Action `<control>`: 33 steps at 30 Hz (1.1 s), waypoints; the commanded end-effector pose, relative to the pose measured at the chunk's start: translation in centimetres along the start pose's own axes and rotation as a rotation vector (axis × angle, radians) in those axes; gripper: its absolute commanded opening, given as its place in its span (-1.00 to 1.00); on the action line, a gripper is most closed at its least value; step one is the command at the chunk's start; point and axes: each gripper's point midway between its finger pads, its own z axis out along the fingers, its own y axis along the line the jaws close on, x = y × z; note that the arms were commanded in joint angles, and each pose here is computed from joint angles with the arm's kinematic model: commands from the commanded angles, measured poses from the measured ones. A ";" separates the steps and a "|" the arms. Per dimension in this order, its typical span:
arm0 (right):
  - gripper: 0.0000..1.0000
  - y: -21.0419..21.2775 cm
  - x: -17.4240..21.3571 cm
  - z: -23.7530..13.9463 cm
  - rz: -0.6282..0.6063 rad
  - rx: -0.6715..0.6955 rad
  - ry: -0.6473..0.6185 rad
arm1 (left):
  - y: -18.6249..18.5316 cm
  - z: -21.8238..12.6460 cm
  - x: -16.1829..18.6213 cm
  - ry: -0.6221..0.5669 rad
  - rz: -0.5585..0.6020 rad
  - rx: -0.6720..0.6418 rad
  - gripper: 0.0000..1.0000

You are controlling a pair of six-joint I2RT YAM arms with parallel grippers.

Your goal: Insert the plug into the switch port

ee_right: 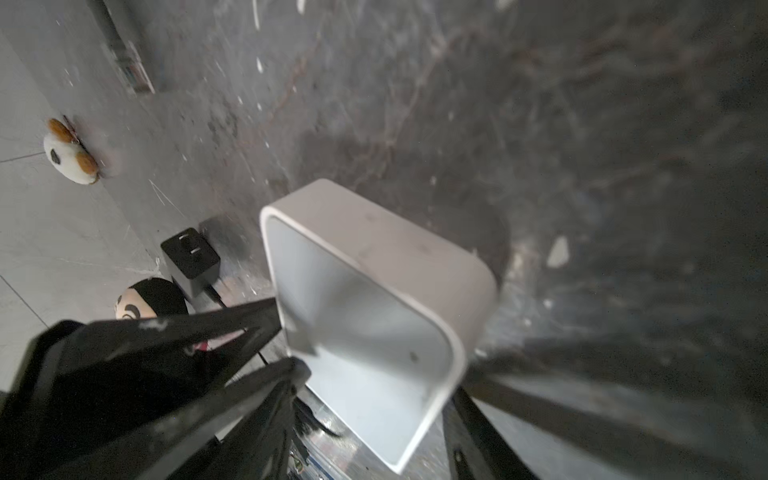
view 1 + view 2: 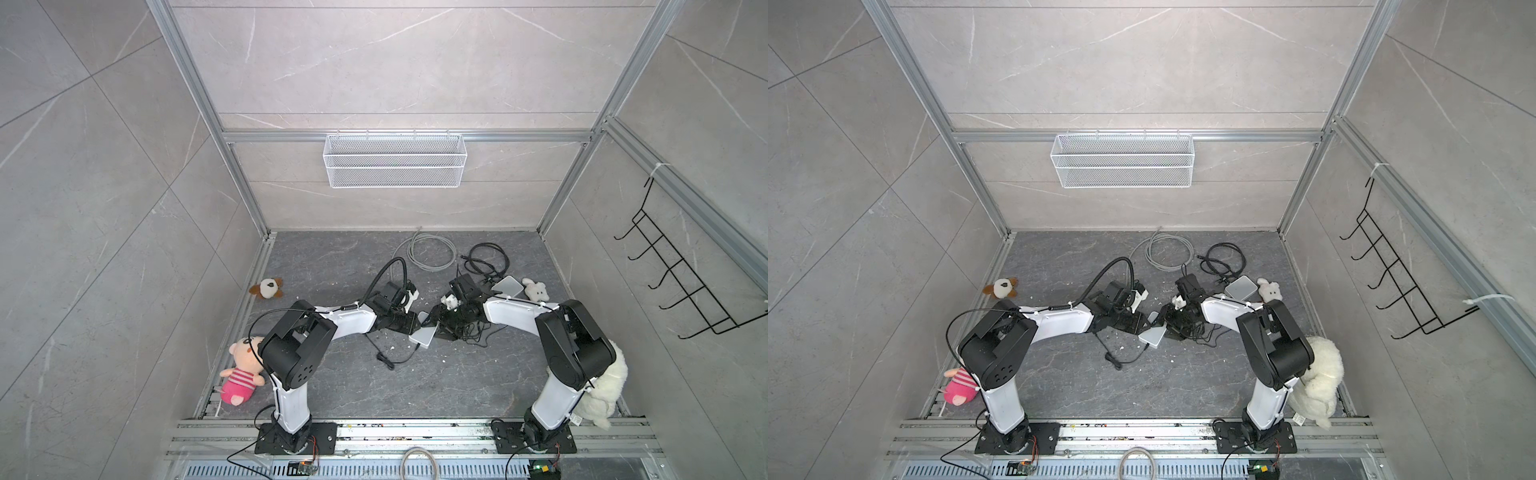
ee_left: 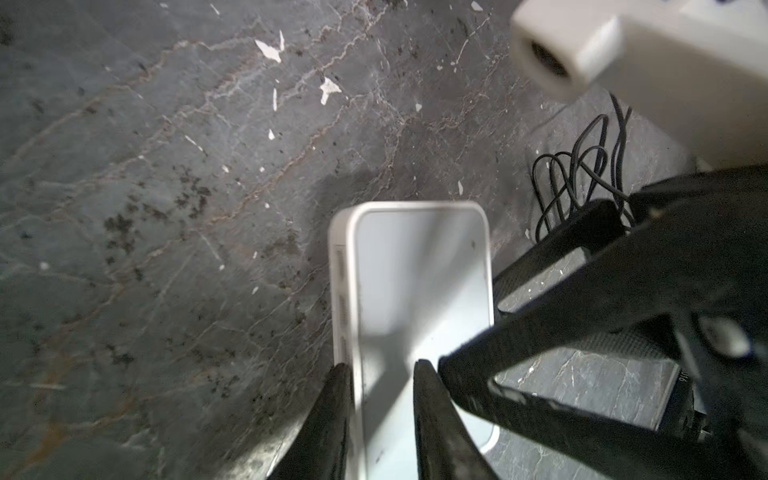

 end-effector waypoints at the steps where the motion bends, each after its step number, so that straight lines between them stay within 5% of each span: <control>1: 0.17 3.6 -2.4 0.4 -0.040 -0.097 -0.039 | -3.7 -0.7 0.4 0.054 -0.026 0.170 -0.43; 10: 0.19 3.2 -5.6 -1.3 -0.103 -0.051 -0.084 | -2.6 -2.3 -6.6 -0.116 -0.053 0.182 -0.44; 17: 0.22 2.6 -6.7 -3.9 -0.215 0.030 -0.121 | 4.8 -6.0 -11.9 -0.185 -0.038 -0.146 -0.38; 24: 0.22 3.0 -6.8 -4.7 -0.286 0.056 -0.134 | 10.8 -6.4 -12.2 -0.132 -0.034 -0.377 -0.34; 33: 0.18 3.4 -6.7 -4.2 -0.312 0.073 -0.122 | 12.5 -2.5 -11.7 -0.046 -0.086 -0.379 -0.32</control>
